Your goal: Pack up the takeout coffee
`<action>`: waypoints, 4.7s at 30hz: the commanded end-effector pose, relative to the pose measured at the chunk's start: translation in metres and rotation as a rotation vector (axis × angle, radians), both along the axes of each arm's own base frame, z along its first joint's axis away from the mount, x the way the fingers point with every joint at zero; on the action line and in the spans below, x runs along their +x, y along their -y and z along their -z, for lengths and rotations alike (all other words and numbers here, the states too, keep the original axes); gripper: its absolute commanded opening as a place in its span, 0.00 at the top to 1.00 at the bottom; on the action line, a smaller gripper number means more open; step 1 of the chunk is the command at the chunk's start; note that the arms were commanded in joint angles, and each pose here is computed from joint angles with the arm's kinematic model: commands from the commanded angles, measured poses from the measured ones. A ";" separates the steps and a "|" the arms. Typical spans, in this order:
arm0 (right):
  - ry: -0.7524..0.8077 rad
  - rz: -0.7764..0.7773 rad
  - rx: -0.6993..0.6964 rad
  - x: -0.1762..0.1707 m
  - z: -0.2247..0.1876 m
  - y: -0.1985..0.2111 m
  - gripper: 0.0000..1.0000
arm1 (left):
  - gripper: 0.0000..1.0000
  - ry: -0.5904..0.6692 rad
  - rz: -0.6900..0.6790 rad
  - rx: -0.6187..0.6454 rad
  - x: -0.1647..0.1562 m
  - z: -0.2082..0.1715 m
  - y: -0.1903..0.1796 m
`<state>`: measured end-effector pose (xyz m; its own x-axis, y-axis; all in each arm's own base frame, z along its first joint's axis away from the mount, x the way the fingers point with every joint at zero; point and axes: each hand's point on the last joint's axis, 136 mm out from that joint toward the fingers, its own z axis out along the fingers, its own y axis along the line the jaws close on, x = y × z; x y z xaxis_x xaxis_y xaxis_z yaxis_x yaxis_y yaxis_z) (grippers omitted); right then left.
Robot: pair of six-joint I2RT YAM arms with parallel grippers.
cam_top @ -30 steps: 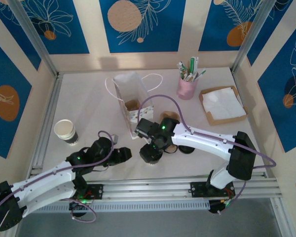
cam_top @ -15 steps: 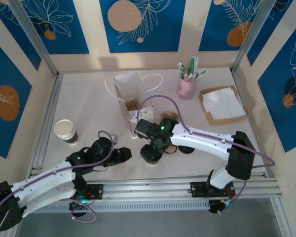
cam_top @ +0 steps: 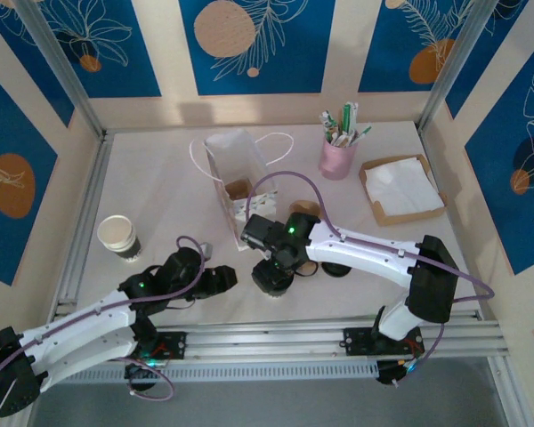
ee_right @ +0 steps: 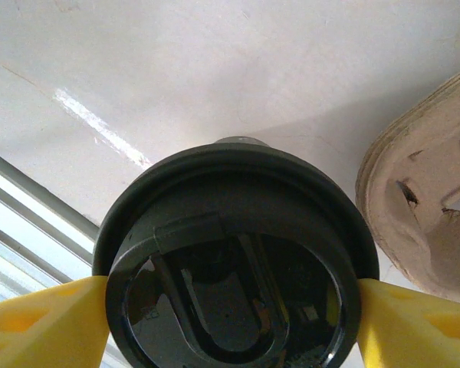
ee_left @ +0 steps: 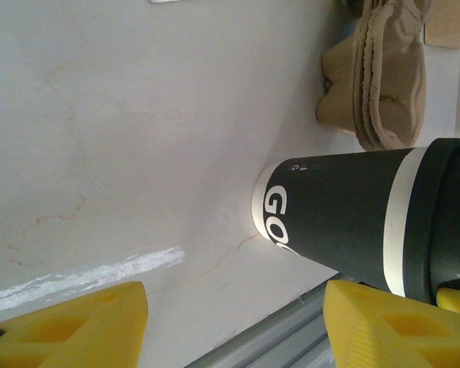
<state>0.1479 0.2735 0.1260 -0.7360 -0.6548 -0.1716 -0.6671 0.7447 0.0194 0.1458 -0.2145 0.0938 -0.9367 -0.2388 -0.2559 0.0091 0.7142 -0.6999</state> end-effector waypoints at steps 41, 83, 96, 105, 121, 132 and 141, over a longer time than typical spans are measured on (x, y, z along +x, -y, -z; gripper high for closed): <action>0.057 0.015 0.041 -0.008 -0.011 0.005 0.28 | 0.38 0.023 -0.008 0.019 0.001 -0.004 -0.003; 0.266 0.100 0.493 -0.027 -0.161 0.067 0.31 | 0.45 0.195 -0.362 0.085 0.209 -0.120 -0.111; 0.383 0.137 0.652 -0.018 -0.228 0.081 0.30 | 0.46 0.153 -0.298 0.035 0.354 -0.111 -0.121; 0.424 0.179 0.712 0.003 -0.263 0.077 0.30 | 0.50 0.138 -0.117 -0.097 0.413 -0.097 -0.066; 0.390 0.224 0.797 0.036 -0.298 0.058 0.30 | 0.51 0.096 0.071 -0.152 0.392 -0.063 0.008; 0.365 0.250 0.797 0.047 -0.304 0.048 0.30 | 0.51 0.097 0.146 -0.186 0.353 -0.065 0.041; 0.335 0.277 0.780 0.051 -0.299 0.045 0.30 | 0.52 0.083 0.196 -0.194 0.321 -0.059 0.065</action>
